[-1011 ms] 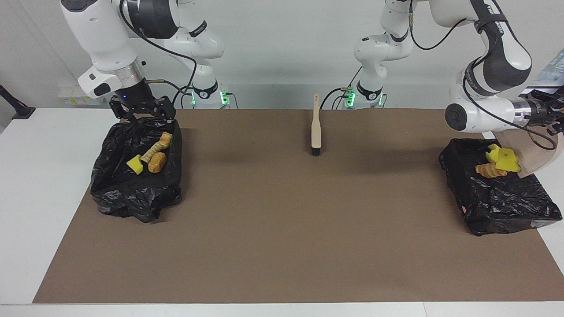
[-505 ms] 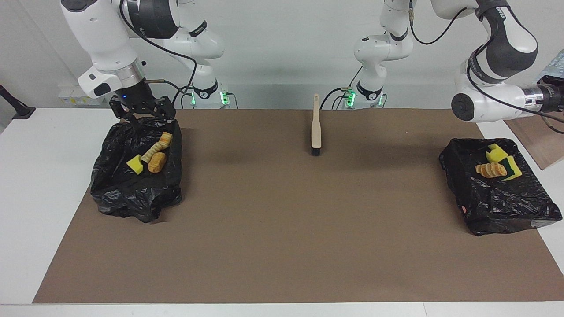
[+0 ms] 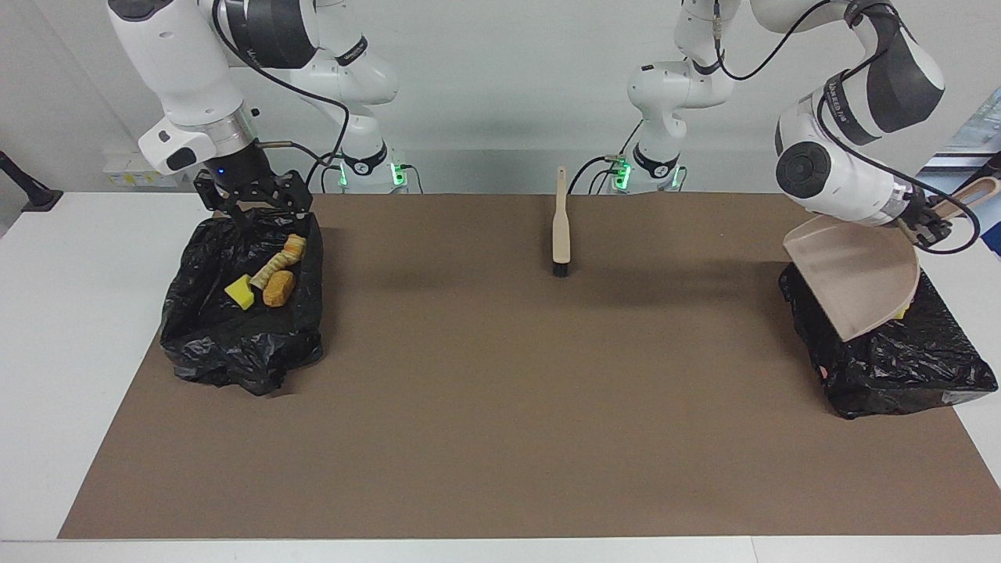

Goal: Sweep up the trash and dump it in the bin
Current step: 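Lift the empty dustpan out of the bag with the left gripper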

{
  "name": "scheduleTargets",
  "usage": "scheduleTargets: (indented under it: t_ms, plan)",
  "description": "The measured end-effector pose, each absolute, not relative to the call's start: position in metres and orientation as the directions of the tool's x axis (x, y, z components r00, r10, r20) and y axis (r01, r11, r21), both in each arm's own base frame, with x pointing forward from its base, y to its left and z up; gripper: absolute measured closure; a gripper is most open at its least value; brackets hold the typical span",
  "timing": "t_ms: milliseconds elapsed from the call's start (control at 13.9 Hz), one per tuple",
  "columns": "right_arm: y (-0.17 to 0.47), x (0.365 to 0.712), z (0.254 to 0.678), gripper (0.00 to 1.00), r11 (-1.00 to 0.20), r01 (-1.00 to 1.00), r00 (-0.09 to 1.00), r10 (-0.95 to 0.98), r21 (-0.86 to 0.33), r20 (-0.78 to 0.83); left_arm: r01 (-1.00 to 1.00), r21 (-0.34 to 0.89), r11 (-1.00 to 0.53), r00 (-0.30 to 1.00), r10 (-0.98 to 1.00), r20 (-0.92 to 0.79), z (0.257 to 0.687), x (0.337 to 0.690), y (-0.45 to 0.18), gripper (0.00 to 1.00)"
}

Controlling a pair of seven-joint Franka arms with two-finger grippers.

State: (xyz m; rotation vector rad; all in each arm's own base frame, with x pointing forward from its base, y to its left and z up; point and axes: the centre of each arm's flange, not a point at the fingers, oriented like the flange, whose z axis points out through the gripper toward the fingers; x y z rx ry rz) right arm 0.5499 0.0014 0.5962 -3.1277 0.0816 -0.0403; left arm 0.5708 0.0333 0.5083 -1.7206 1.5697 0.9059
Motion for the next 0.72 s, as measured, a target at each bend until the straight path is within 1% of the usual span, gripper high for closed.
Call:
scheduleTargets:
  t_ms: [289, 505, 722]
  plan:
    - [0.001, 0.550, 0.596, 0.00, -0.999, -0.052, 0.998, -0.052, -0.013, 0.025, -0.979, -0.044, -0.199, 0.181, -0.749, -0.637, 0.488, 0.569, -0.014, 0.67]
    - [0.001, 0.550, 0.596, 0.00, -0.999, -0.052, 0.998, -0.052, -0.013, 0.025, -0.961, -0.076, -0.267, 0.264, -0.793, -0.549, 0.475, 0.566, -0.073, 0.67]
    - [0.001, 0.550, 0.596, 0.00, -0.999, -0.052, 0.998, -0.052, -0.013, 0.025, -0.909, -0.070, -0.410, 0.397, -0.808, -0.436, 0.460, 0.564, -0.107, 0.67]
